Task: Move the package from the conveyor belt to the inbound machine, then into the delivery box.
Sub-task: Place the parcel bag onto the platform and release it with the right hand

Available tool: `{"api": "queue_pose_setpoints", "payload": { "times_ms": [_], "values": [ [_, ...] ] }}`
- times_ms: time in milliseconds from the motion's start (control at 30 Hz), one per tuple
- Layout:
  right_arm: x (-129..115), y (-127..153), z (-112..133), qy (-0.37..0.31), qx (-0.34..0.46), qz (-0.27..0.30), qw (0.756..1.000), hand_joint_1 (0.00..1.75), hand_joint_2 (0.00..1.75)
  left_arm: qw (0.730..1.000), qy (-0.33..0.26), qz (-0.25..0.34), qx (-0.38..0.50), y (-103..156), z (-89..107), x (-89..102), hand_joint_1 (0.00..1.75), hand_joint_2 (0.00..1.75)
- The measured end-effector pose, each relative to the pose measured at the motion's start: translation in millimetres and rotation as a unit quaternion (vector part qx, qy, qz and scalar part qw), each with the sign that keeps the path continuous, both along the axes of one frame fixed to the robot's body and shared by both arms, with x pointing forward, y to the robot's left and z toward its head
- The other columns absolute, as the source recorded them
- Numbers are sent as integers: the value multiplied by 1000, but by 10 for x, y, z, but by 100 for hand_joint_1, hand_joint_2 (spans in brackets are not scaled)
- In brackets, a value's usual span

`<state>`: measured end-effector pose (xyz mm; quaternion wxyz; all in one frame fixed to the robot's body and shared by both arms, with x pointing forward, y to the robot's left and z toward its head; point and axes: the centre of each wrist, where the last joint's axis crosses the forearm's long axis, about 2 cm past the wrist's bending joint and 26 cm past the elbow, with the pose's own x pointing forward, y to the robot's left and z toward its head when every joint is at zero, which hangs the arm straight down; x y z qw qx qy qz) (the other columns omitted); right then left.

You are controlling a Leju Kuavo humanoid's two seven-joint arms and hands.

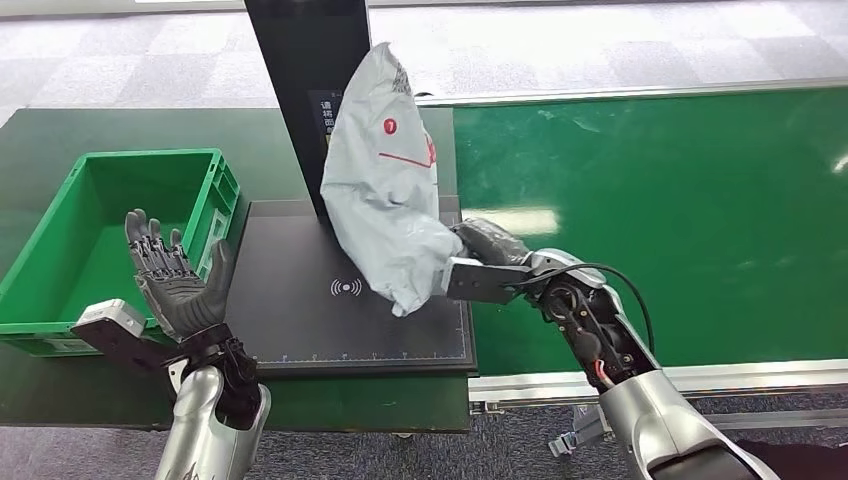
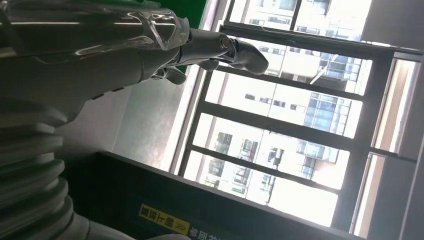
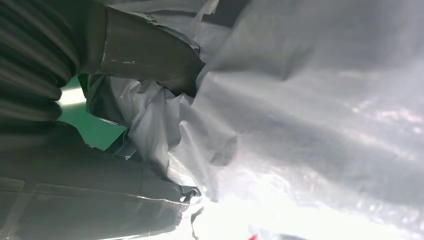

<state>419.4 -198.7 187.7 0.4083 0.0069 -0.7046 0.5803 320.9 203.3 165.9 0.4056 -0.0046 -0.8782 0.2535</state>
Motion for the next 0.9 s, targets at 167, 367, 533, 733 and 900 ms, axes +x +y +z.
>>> {"api": "queue_pose_setpoints", "payload": {
  "times_ms": [167, 367, 533, 733, 900],
  "values": [
    [-23, 252, -62, 27, -50, 47, 997, 175, 175, 1000, 3, 8, -10, 3, 6, 0, 0, 175],
    [-8, 346, -66, 53, -119, 77, 988, 175, 175, 1000, 6, 5, -13, 15, 17, 13, 0, 175],
    [-20, 428, -103, 68, -180, 97, 977, 175, 175, 1000, 6, -5, -15, 2, 65, 64, 0, 175],
    [2, 414, -137, 68, -262, 71, 960, 175, 175, 1000, 12, -11, -15, -21, 77, 97, 0, 175],
    [39, 305, -173, 80, -303, 53, 948, 175, 175, 1000, 19, -21, -12, -56, 80, 123, 0, 175]
  ]
}}
